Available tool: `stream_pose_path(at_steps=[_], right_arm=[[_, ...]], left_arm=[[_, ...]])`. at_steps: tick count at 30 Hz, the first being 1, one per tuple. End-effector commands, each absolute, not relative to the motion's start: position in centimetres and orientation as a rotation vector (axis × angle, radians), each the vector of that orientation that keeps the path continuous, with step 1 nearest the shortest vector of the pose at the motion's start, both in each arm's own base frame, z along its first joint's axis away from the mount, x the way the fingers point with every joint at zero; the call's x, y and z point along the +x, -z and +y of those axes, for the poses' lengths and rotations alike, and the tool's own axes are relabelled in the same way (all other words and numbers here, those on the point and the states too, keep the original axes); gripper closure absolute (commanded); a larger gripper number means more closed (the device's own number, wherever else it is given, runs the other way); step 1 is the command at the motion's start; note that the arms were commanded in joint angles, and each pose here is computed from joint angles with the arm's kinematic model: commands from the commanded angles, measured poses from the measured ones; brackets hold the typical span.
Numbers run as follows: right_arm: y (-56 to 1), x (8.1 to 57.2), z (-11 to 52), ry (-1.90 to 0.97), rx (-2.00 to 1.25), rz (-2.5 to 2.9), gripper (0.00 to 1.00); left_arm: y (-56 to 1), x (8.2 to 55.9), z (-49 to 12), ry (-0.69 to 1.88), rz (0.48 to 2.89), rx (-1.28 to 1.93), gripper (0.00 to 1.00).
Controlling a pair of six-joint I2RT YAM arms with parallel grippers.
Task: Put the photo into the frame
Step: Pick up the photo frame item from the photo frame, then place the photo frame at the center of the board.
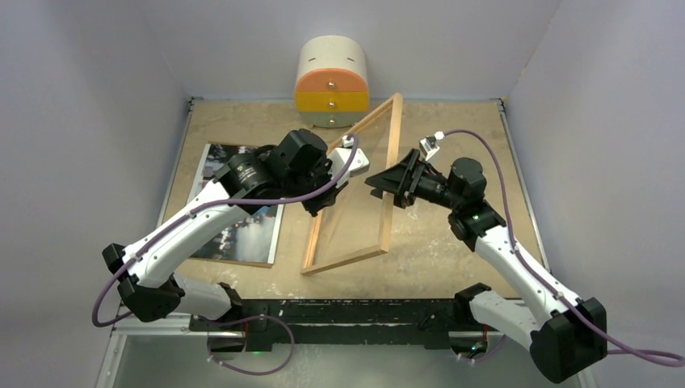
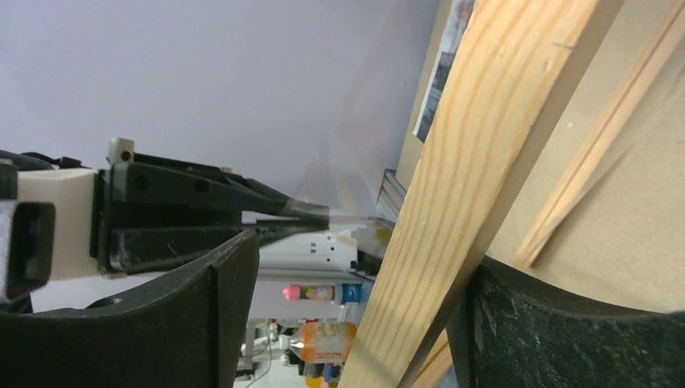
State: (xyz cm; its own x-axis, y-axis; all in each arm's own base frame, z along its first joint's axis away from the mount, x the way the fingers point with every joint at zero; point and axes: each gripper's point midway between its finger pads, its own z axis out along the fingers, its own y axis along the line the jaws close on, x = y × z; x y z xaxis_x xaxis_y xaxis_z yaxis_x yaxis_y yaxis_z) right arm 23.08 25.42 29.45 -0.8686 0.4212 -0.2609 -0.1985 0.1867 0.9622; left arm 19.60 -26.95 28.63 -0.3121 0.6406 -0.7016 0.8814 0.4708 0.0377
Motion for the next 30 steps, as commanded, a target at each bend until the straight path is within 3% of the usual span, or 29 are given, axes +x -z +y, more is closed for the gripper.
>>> stream_pose_path(at_steps=[1, 16, 23, 30], right_arm=[[-29.2, 21.8, 24.5, -1.712, 0.127, 1.995, 0.21], [-22.5, 21.9, 22.3, -1.359, 0.053, 2.245, 0.31], [-19.8, 21.9, 21.7, -1.275, 0.058, 2.31, 0.48], [-17.2, 22.4, 20.5, -1.144, 0.111, 2.381, 0.51]], left_arm=[[-31.6, 20.2, -26.7, 0.459, 1.968, 1.214, 0.97], [-38.0, 19.6, -28.7, 0.586, 1.718, 1.26, 1.0], [-36.2, 20.9, -28.4, 0.479, 1.712, 1.301, 1.0], [-37.9, 22.7, -28.1, 0.359, 1.632, 1.312, 1.0]])
